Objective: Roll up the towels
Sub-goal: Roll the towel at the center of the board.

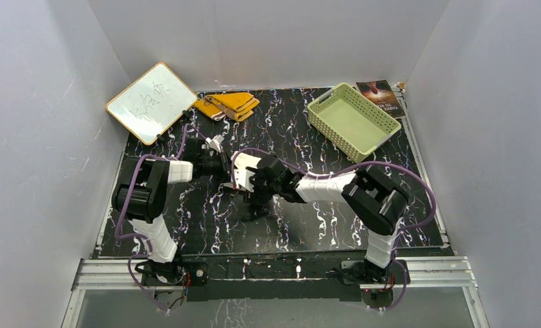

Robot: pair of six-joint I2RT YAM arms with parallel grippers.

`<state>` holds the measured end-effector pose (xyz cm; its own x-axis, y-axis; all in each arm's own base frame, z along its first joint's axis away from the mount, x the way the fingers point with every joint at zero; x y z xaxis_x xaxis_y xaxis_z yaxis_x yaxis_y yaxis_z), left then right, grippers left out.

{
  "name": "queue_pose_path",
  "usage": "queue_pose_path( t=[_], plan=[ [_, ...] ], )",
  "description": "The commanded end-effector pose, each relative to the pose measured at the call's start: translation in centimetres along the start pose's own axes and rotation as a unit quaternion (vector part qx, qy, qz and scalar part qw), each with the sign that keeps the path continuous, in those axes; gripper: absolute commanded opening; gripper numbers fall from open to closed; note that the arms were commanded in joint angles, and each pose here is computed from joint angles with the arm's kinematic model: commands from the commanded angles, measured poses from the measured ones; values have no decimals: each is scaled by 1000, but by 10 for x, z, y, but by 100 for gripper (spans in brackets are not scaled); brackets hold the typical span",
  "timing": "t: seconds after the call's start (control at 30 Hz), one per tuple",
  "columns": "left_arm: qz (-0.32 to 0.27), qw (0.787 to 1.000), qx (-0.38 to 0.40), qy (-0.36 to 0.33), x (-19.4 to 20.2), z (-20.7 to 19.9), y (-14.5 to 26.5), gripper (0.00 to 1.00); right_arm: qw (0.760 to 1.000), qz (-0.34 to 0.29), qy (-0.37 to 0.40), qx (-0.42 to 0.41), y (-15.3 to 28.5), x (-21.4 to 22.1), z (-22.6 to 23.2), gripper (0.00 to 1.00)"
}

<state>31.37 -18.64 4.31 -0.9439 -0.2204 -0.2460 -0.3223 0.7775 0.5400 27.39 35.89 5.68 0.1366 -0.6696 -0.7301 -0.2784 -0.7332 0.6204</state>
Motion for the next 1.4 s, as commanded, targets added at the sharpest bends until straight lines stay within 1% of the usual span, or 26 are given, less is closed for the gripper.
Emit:
queue_pose_path(
  t=[0.0,0.1,0.2,0.3,0.37,0.47,0.57,0.67,0.73,0.83,0.93,1.0,1.07,1.13,1.2,1.37],
  plan=[
    [7,999,-46,-3,4,14,1,11,999,19,15,37,-5,11,-10,56],
    [-1,999,-17,-34,-7,-8,10,16,998,40,-5,44,-11,21,-10,48],
    [-30,996,-6,-82,-25,-37,32,22,998,47,-34,35,-12,24,-5,32],
    [-59,991,-1,-117,-37,-59,61,26,996,41,-75,12,-11,23,8,15],
    [-67,990,2,-127,-38,-65,76,27,993,33,-109,-13,-8,17,18,0],
    [-68,988,-5,-139,-29,-67,91,27,981,18,-189,-46,-1,3,30,0],
    [-65,988,-9,-139,-15,-63,97,27,960,3,-271,-69,5,-10,40,0],
    [-61,989,-8,-133,-2,-58,98,27,946,-16,-302,-116,14,-20,57,0],
    [-55,990,-3,-128,4,-57,98,26,932,-7,-337,-132,17,-25,63,0],
    [-54,990,8,-131,5,-62,99,24,907,41,-379,-177,18,-28,75,0],
    [-59,988,21,-140,6,-69,103,24,881,51,-413,-226,18,-34,80,0],
    [-60,988,29,-141,7,-73,104,23,865,28,-430,-256,18,-37,81,0],
    [-61,988,37,-140,9,-76,105,22,857,12,-445,-259,16,-37,78,0],
    [-62,988,41,-139,12,-76,106,22,852,8,-455,-259,13,-36,74,0],
    [-62,988,43,-135,15,-75,105,21,841,6,-472,-265,10,-33,68,0],
    [-59,990,62,-117,22,-72,99,16,789,-49,-538,-291,8,-32,41,0]
  ],
)
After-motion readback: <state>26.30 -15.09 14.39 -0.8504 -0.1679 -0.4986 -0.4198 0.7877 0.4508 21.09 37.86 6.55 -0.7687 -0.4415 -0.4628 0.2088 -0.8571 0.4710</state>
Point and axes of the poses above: each gripper's point midway between its finger pads, its own y axis back along the fingers, its own z axis along the line the jaws close on, x = y × z, the point moved 2 cm from there along y, back along the fingers, and after that the axes turned 2 degrees about -y, right-handed, at the moved point
